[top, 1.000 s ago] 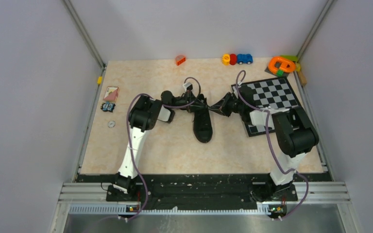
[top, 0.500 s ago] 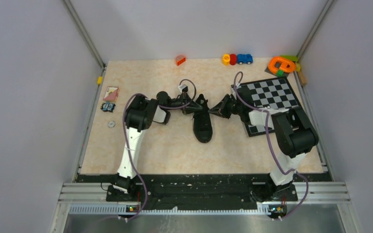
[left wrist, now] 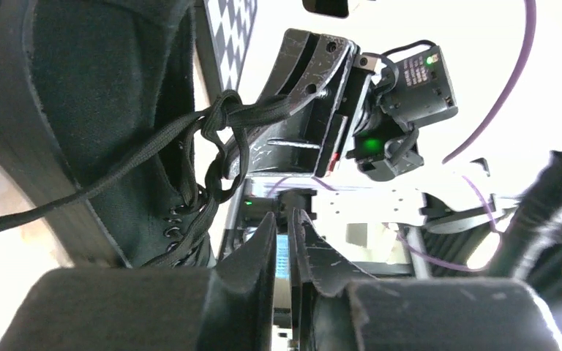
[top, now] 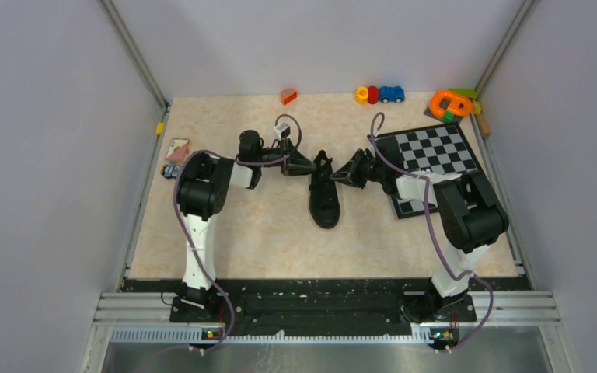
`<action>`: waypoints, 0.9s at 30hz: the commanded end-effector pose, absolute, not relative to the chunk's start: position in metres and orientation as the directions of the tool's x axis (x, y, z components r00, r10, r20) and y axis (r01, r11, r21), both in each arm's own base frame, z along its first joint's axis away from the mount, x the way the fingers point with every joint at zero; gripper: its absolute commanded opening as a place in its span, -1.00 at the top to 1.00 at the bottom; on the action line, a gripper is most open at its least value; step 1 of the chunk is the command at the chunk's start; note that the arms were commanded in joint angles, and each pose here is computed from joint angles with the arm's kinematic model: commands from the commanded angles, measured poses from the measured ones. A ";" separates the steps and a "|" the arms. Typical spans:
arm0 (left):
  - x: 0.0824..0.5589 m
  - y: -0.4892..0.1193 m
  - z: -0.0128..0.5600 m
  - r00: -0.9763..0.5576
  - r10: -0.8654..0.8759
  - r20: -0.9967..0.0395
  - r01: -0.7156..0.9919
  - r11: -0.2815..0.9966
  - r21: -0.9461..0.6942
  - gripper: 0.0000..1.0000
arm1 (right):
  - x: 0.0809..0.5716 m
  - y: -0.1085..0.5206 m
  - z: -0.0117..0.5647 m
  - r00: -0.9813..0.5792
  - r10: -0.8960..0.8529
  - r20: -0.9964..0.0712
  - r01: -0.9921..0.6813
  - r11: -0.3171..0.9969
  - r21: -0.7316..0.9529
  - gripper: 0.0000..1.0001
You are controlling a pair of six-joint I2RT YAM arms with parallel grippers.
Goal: Tie the shoes
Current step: Tie the shoelace on the shoe.
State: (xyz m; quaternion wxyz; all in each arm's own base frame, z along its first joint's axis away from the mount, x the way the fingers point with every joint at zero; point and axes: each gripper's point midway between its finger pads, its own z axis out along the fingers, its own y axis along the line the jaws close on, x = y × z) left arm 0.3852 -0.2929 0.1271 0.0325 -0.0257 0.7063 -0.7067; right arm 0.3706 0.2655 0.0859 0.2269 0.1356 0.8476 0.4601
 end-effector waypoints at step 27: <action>0.423 -0.334 0.150 -0.784 0.201 -0.587 0.540 0.687 -0.486 -0.34 | 0.377 0.283 0.112 -0.859 0.398 -0.323 -0.085 0.510 0.856 1.00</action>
